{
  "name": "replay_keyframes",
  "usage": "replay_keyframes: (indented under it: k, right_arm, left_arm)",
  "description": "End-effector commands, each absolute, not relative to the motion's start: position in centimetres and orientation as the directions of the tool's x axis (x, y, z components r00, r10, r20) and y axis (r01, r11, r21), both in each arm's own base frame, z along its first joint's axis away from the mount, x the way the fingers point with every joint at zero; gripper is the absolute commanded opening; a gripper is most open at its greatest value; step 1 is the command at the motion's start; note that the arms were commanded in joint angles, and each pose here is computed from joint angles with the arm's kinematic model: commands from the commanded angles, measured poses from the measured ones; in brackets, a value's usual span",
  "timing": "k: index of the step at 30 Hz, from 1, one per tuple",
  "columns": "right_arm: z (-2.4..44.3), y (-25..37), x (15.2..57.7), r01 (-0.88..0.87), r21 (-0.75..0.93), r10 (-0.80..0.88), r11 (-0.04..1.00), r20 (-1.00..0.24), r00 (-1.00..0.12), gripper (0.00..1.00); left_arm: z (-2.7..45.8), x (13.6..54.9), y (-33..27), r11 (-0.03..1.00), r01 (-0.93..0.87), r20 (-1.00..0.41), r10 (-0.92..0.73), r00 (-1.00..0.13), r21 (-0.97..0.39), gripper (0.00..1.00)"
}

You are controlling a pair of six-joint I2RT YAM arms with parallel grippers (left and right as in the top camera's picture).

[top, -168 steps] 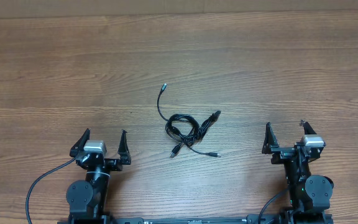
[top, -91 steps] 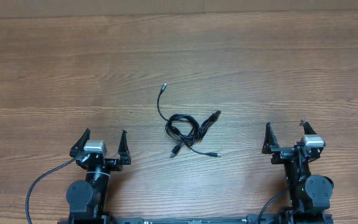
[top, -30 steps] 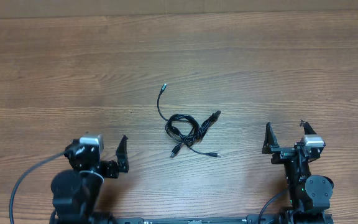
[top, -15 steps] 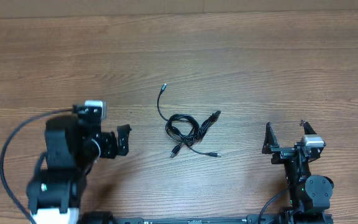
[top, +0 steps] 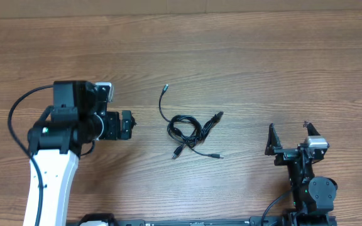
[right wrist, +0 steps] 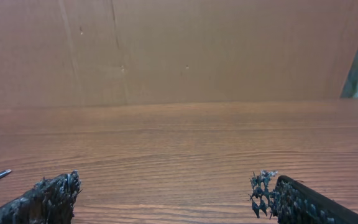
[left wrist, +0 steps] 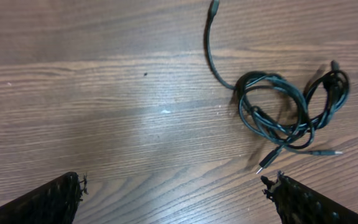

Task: Untangle cables
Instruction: 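Move the left gripper forward toward the tangled black cable bundle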

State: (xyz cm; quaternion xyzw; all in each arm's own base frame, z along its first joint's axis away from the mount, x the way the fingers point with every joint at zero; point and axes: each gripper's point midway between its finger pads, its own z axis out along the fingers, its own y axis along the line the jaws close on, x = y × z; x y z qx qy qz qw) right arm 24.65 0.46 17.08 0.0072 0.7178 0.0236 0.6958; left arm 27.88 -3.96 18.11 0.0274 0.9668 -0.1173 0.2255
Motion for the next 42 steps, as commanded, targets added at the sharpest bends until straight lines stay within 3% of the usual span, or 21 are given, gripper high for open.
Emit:
replay_keyframes:
  k: [1,15,23,42]
  right_arm:
    - [17.0,0.5,24.6,-0.026,0.039,0.039,0.999,-0.999,-0.025,1.00]
    - [17.0,0.5,24.6,-0.026,0.039,0.039,0.999,-0.999,-0.025,1.00]
    - [17.0,0.5,24.6,-0.026,0.039,0.039,0.999,-0.999,-0.025,1.00]
    - [17.0,0.5,24.6,-0.026,0.039,0.039,0.999,-0.999,-0.025,1.00]
  left_arm:
    - [17.8,28.6,-4.1,0.967,0.117,-0.425,0.010,-0.905,-0.227,0.99]
    - [15.1,29.8,-4.2,0.966,0.096,-0.350,0.007,-0.937,-0.240,0.99]
    - [15.4,29.9,-6.0,0.933,0.132,-0.355,0.006,-0.935,-0.334,1.00]
    - [16.1,30.3,-12.3,0.895,0.363,-0.451,0.221,-0.865,-0.259,1.00]
